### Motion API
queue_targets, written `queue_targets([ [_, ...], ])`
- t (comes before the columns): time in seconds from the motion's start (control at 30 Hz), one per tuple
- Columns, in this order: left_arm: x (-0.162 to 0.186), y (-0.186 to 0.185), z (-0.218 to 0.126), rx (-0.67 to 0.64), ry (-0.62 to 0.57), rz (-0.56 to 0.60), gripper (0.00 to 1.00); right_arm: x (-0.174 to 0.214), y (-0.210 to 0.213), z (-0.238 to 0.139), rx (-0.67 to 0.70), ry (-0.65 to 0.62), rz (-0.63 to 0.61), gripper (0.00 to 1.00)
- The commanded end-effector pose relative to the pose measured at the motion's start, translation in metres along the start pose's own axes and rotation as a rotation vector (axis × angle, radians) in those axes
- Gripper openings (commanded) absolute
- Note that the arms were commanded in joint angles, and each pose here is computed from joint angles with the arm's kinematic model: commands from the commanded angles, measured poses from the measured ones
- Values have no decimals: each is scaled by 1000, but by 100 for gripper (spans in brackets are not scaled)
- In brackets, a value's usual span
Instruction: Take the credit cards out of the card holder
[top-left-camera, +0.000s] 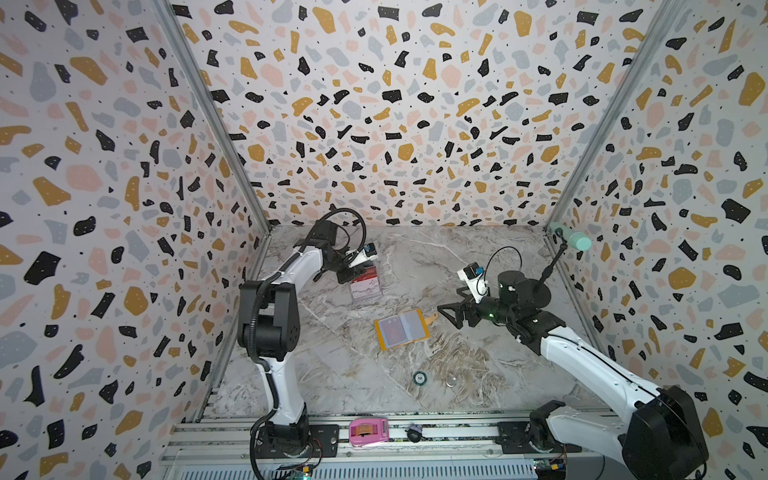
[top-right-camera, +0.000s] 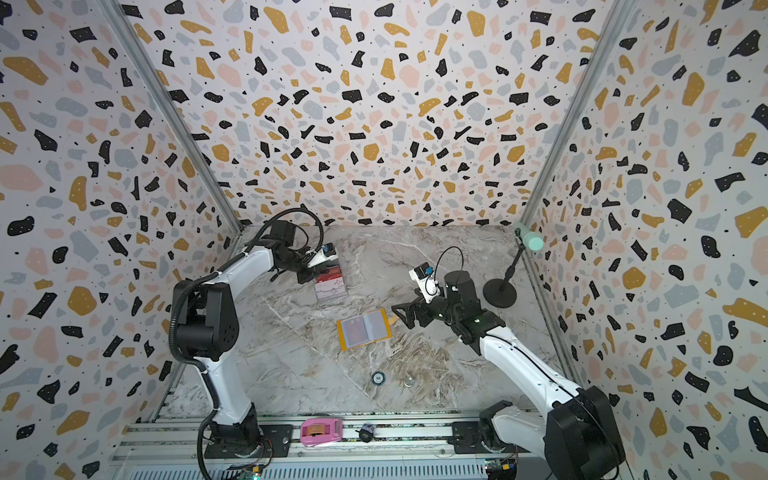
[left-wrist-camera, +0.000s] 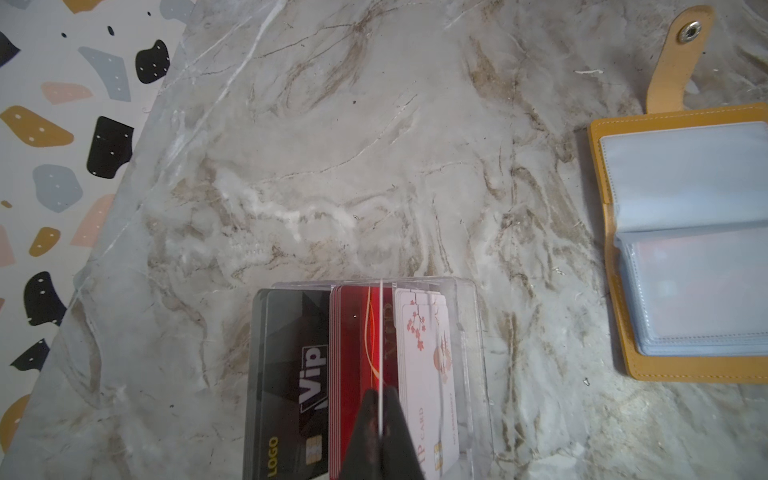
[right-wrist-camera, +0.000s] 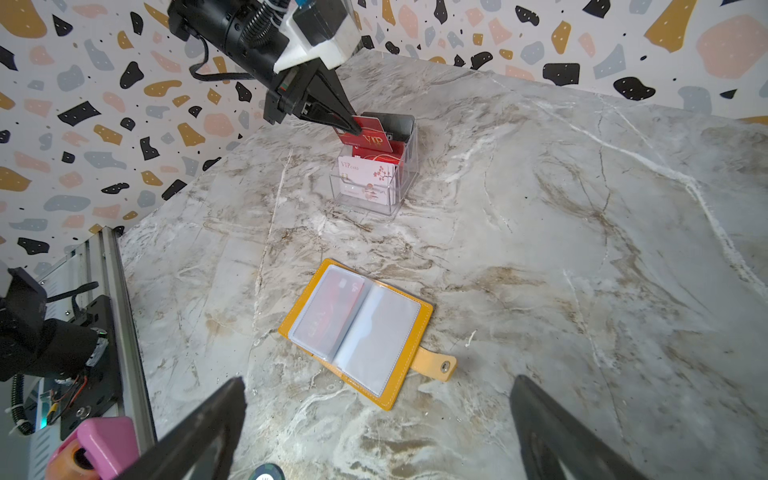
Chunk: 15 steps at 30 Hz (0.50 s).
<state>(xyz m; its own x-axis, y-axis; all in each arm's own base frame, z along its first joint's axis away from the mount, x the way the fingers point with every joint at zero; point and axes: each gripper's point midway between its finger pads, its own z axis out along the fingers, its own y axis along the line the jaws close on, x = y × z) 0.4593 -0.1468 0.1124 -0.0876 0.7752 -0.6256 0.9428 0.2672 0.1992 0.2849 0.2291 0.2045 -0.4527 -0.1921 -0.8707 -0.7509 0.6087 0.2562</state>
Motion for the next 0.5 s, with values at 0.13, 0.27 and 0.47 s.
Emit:
queue_targets([
  [0.13,-1,12,0,-30,-3,-43,0,-12,7,-9,-15,-32,-18,100],
  [0.27,3,12,3,-35,9,-57,0,-13,8,-10,-17,-35,-19,100],
  [0.47,7,10,8,-14,13,-72,0,-12,8,-10,-18,-33,-20,100],
])
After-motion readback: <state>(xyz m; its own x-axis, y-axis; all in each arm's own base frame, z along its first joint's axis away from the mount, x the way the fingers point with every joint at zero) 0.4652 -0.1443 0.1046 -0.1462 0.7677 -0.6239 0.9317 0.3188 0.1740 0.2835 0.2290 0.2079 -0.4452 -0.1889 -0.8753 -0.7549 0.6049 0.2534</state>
